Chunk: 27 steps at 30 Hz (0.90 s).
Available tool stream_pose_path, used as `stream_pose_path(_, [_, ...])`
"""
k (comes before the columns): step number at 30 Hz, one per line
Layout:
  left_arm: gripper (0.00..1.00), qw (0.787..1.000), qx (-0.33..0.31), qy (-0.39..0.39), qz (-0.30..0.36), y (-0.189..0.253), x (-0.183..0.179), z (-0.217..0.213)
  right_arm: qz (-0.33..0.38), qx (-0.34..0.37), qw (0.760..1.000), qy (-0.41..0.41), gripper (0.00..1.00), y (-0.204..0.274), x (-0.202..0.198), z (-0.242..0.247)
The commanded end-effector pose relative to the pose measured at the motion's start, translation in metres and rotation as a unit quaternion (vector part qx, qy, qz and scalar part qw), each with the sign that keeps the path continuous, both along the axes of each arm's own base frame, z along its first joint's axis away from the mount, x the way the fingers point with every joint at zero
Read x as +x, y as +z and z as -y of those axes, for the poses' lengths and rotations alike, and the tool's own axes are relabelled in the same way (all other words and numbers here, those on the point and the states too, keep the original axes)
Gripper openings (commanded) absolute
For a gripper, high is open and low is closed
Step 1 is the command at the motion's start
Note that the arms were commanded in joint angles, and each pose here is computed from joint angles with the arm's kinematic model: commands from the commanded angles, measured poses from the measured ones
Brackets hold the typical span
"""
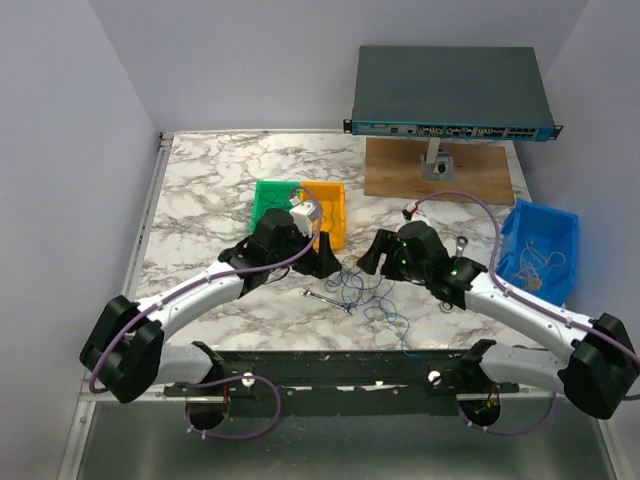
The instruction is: Untangle the cables
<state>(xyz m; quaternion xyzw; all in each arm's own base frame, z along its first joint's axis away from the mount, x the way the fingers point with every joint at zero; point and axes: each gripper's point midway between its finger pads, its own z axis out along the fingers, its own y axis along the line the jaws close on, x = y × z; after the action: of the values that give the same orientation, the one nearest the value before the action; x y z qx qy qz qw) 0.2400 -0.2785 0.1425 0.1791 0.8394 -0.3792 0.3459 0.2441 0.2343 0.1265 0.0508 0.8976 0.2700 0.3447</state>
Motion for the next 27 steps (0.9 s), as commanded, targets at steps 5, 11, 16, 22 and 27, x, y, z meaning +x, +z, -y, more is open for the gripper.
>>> stream_pose_path(5, [0.68, 0.998, 0.004, -0.060, 0.023, -0.013, 0.001, 0.028, -0.024, -0.119, 0.992, -0.034, 0.74, -0.045, -0.020, 0.056])
stream_pose_path(11, [0.68, 0.997, 0.003, -0.072, 0.032, -0.019, 0.002, 0.031, -0.047, -0.161, 0.983, -0.069, 0.76, -0.076, -0.021, 0.073])
stream_pose_path(16, [0.67, 0.996, -0.011, -0.070, 0.051, -0.010, 0.001, 0.029, -0.073, -0.160, 0.983, -0.054, 0.69, -0.097, -0.025, 0.065])
stream_pose_path(22, [0.67, 0.995, -0.028, -0.055, 0.076, 0.001, -0.001, 0.023, -0.109, -0.174, 0.978, -0.041, 0.66, -0.115, -0.037, 0.067])
stream_pose_path(27, [0.67, 0.994, -0.041, -0.049, 0.088, 0.010, -0.004, 0.020, -0.116, -0.198, 0.973, -0.031, 0.67, -0.113, -0.045, 0.069])
